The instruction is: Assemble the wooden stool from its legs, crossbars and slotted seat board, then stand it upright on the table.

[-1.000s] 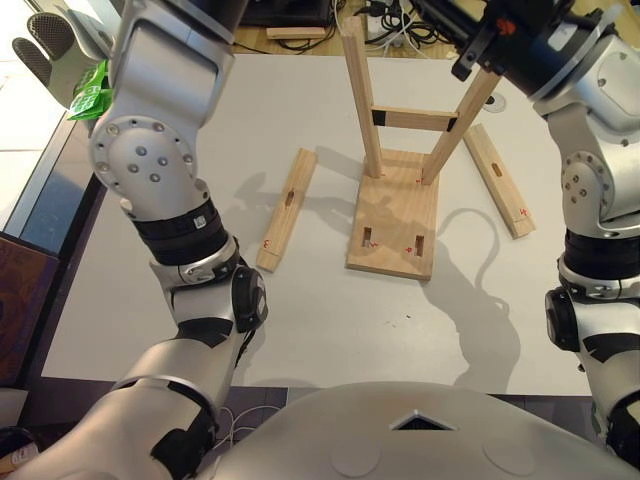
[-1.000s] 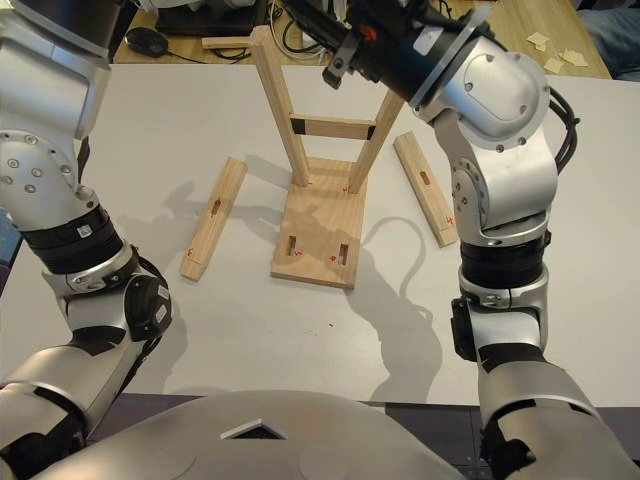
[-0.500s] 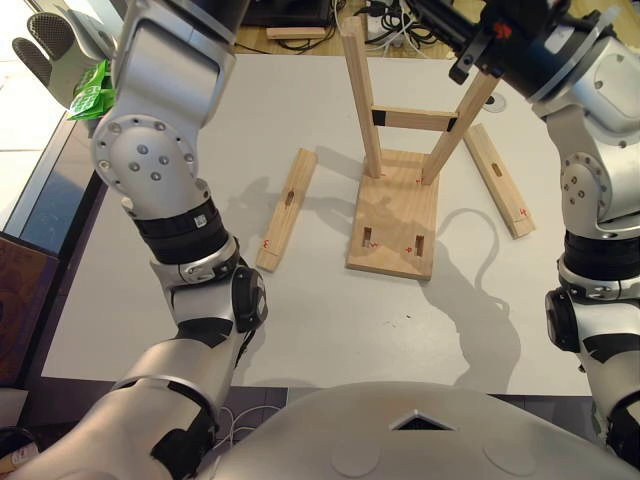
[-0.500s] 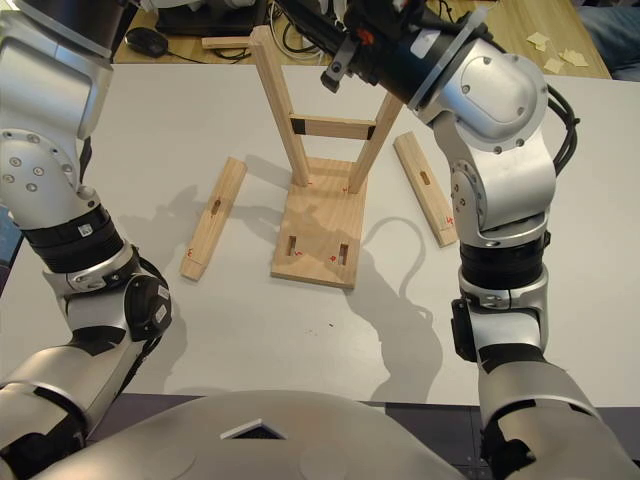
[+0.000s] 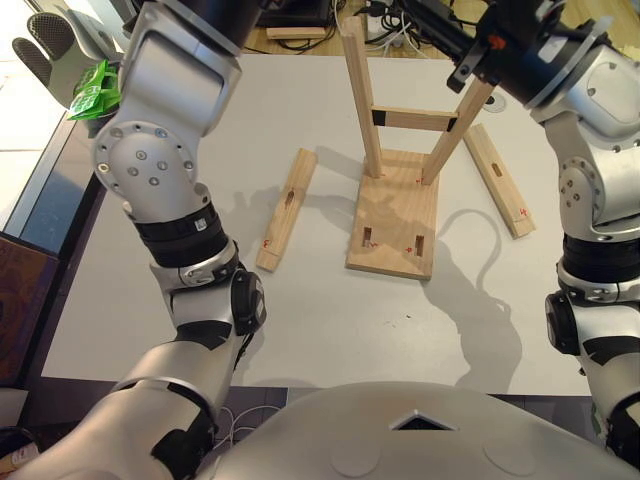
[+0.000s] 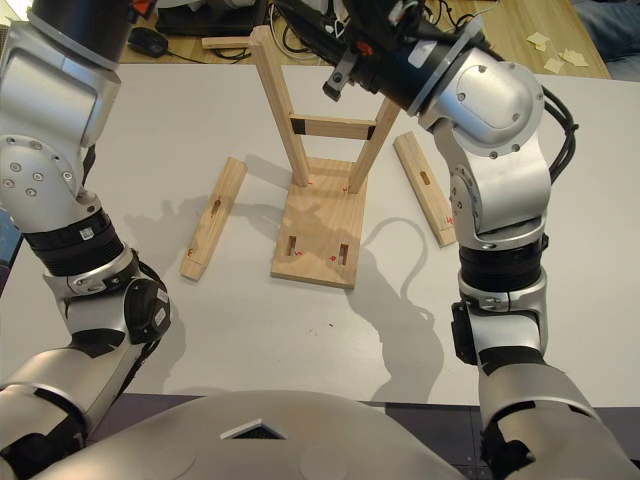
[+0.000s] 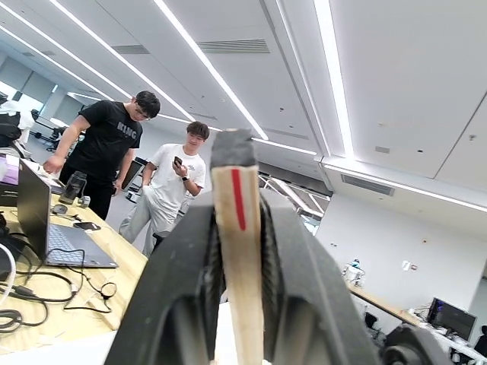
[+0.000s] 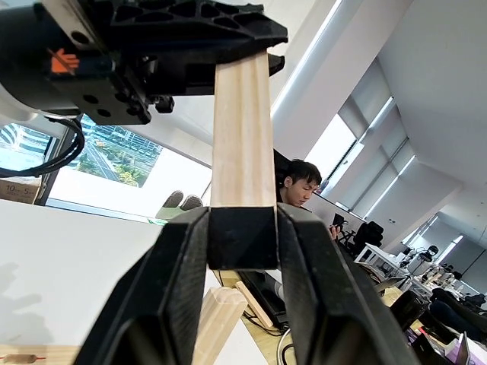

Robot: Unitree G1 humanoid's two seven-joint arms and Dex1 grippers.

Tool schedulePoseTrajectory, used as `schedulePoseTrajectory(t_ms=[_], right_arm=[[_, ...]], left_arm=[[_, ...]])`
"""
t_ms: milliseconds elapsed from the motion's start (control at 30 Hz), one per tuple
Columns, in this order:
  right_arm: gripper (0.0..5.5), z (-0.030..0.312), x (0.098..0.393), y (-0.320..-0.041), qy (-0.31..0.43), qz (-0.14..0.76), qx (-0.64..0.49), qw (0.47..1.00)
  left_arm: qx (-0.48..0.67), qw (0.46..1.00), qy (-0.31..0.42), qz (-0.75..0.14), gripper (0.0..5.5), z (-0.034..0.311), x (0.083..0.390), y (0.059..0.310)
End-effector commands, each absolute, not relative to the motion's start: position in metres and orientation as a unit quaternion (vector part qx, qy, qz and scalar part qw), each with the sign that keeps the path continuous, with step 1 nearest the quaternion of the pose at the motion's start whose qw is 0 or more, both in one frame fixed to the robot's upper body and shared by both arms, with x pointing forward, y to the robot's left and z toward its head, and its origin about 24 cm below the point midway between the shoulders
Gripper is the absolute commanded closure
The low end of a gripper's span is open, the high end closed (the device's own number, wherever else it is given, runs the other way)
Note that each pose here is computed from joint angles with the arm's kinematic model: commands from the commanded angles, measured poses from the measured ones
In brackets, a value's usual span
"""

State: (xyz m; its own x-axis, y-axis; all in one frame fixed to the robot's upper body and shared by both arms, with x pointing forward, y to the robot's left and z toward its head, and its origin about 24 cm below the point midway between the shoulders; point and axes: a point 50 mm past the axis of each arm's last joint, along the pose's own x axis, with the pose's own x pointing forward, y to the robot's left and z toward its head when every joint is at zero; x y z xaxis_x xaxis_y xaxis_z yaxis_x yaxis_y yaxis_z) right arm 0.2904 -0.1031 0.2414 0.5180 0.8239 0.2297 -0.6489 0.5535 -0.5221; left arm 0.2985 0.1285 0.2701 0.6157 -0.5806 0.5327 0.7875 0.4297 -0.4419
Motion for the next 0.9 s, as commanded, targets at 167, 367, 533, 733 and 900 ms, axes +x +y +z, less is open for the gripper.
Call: schedulePoseTrajectory(t_ms=[167,367,533,733,900], right_arm=[[3.42,0.233,0.291,-0.105,-0.207,0.439,-0.228,0.844],[2.42,0.191,0.280,-0.125,-0.078,0.496,-0.269,0.822],[1.49,0.157,0.258,-0.164,0.027,0.470,-0.159,0.868],[1.47,0.121,0.224,-0.171,0.119,0.458,0.060,0.879],[1.47,0.106,0.213,-0.160,0.146,0.436,0.162,0.873]], left_arm=[[-0.331,0.848,-0.126,-0.394,5.09,0.264,0.300,0.134],[-0.296,0.887,-0.126,-0.330,5.09,0.256,0.307,0.146],[-0.231,0.937,-0.052,-0.255,5.09,0.203,0.283,0.163],[-0.128,0.981,0.039,-0.142,5.09,0.132,0.251,0.177],[-0.069,0.990,0.031,-0.120,5.09,0.113,0.249,0.178]])
